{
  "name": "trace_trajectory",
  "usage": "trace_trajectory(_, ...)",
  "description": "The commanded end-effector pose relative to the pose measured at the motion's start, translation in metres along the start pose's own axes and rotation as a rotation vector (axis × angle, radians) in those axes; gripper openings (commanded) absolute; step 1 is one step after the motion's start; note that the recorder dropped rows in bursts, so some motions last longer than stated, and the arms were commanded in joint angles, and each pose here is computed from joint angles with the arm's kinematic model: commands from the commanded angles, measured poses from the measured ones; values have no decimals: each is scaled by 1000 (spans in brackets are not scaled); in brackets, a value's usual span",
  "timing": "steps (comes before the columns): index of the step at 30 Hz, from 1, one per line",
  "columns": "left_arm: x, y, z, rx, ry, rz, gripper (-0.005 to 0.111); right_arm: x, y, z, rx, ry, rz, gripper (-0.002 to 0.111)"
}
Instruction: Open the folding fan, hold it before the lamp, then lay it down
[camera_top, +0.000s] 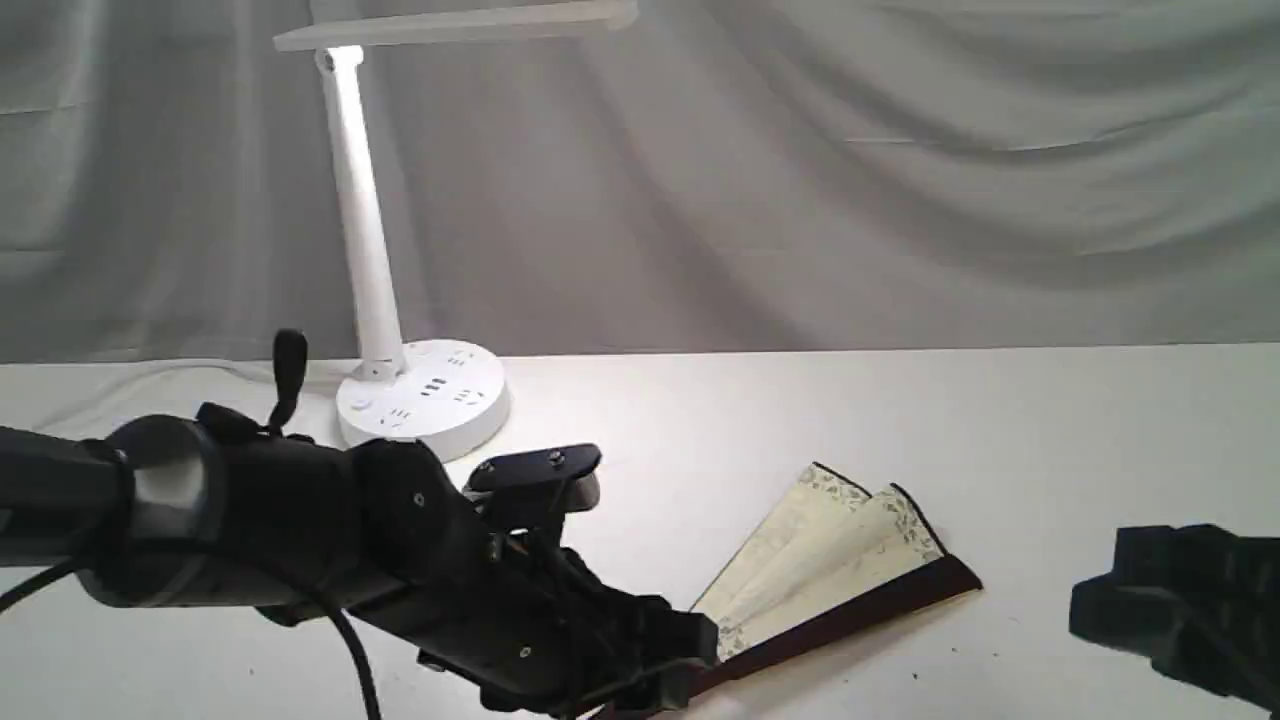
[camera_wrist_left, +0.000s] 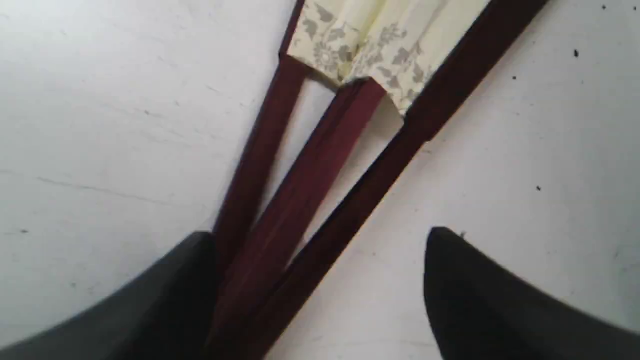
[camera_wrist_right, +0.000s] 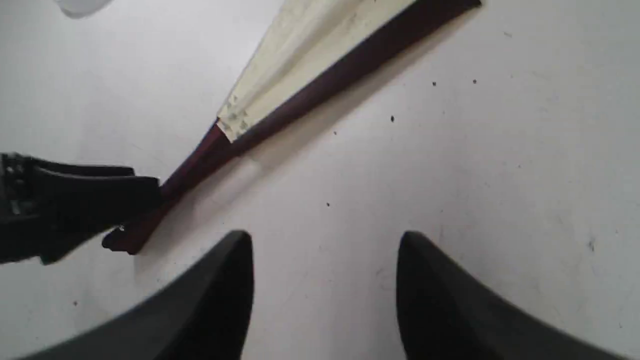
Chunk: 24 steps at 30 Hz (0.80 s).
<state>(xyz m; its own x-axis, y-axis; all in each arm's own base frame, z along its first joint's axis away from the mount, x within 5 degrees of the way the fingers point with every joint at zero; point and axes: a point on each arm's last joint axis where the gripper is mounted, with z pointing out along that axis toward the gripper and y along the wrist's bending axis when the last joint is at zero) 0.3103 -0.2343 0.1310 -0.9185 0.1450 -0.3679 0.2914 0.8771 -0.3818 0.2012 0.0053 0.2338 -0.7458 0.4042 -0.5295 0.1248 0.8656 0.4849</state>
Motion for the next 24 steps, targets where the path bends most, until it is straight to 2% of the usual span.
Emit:
trace_trajectory(1,-6,2,-21,-7,29,83,60,2,-4,12,1,63,-4,45)
trace_trajectory(6,-9,17,-42,-46,84,93,60,4,-7,26,-26,112,-33,45)
trace_trajectory(11,-10,34,-62,-185,129,117,57,7,-6,37,-61,162,-3,45)
trace_trajectory(19,-2,53,-84,-417,258,212,57,27,25,69,-90,207,-25,45)
trace_trajectory(24,6,59,-85,-433,322,199,57,38,37,89,-122,226,50,45)
